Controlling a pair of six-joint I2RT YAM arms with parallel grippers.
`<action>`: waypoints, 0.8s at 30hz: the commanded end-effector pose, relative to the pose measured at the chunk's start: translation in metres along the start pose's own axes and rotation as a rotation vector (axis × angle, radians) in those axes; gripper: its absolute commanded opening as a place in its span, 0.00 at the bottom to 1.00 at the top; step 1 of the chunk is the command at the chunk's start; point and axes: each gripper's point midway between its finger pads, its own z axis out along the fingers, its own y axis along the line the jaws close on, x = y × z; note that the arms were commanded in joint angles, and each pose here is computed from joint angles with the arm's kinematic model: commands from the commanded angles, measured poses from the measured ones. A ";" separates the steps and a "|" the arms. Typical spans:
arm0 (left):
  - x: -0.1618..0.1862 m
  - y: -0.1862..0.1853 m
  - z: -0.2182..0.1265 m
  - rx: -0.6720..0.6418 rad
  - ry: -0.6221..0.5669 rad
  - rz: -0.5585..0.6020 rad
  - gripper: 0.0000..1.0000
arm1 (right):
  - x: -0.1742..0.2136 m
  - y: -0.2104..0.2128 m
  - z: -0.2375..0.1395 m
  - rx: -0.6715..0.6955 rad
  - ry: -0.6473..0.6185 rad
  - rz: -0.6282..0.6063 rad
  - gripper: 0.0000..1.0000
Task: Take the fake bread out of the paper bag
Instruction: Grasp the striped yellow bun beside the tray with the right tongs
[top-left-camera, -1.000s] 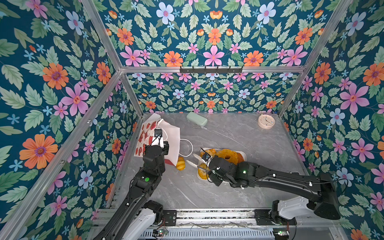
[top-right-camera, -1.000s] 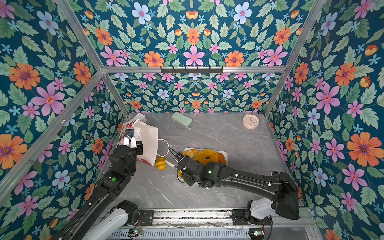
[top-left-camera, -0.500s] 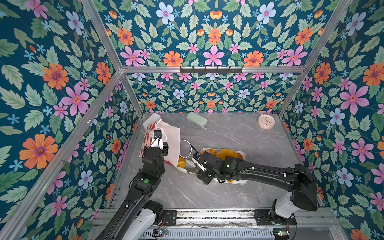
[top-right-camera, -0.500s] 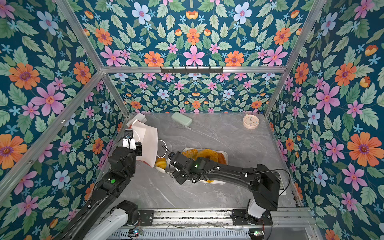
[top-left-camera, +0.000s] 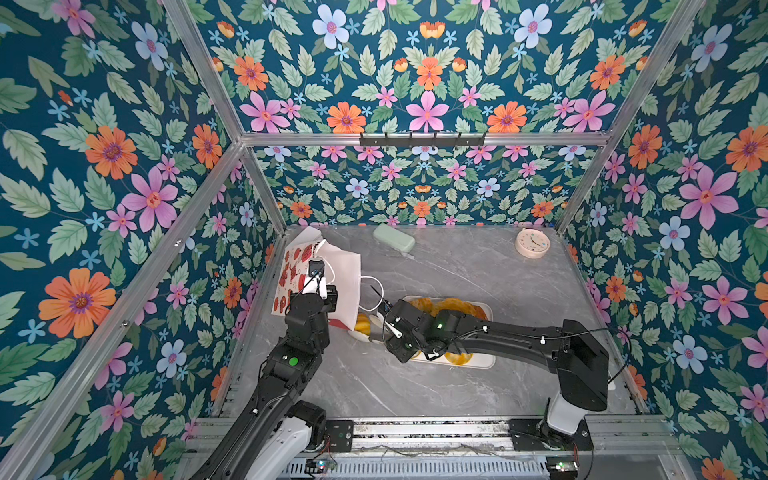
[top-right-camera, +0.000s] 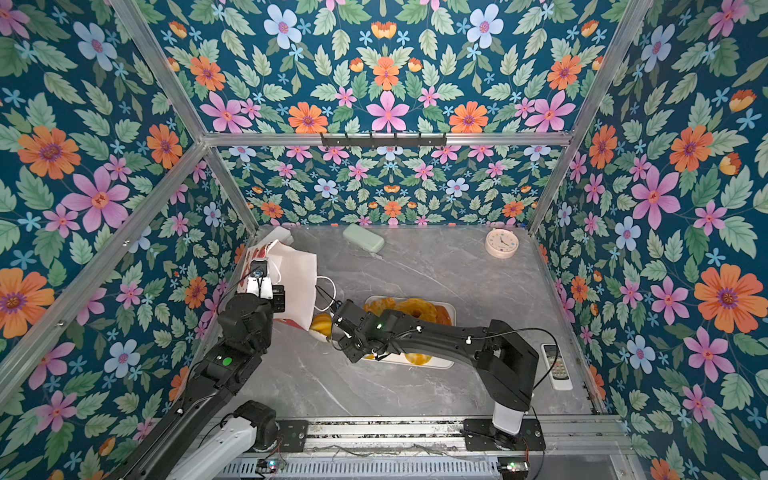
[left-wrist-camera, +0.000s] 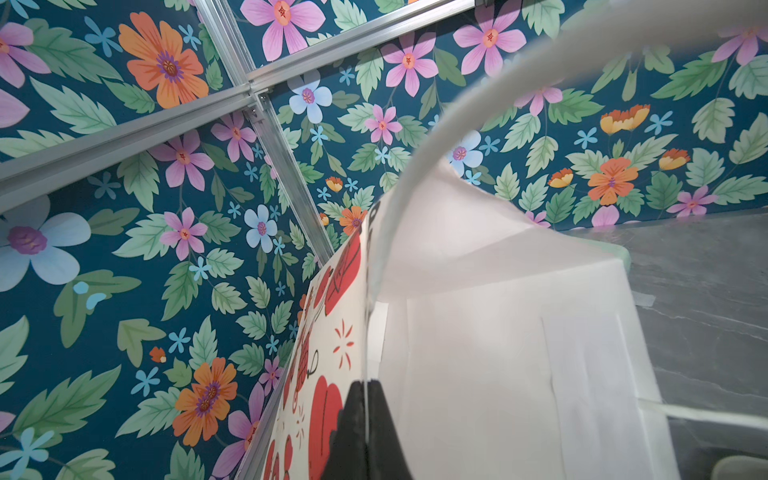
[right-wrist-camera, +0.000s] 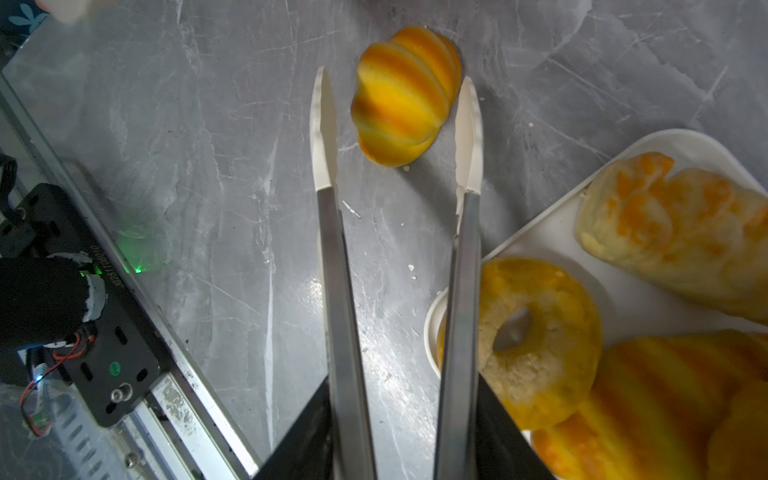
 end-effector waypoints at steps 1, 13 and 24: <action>-0.004 0.000 0.000 0.004 -0.016 -0.011 0.00 | -0.004 -0.002 0.005 0.014 -0.007 -0.003 0.47; -0.002 0.001 0.002 -0.001 -0.011 -0.014 0.00 | -0.007 -0.007 -0.004 0.035 -0.045 -0.009 0.31; -0.003 0.004 0.002 -0.015 -0.016 -0.023 0.00 | 0.003 -0.025 -0.070 0.060 -0.181 0.034 0.30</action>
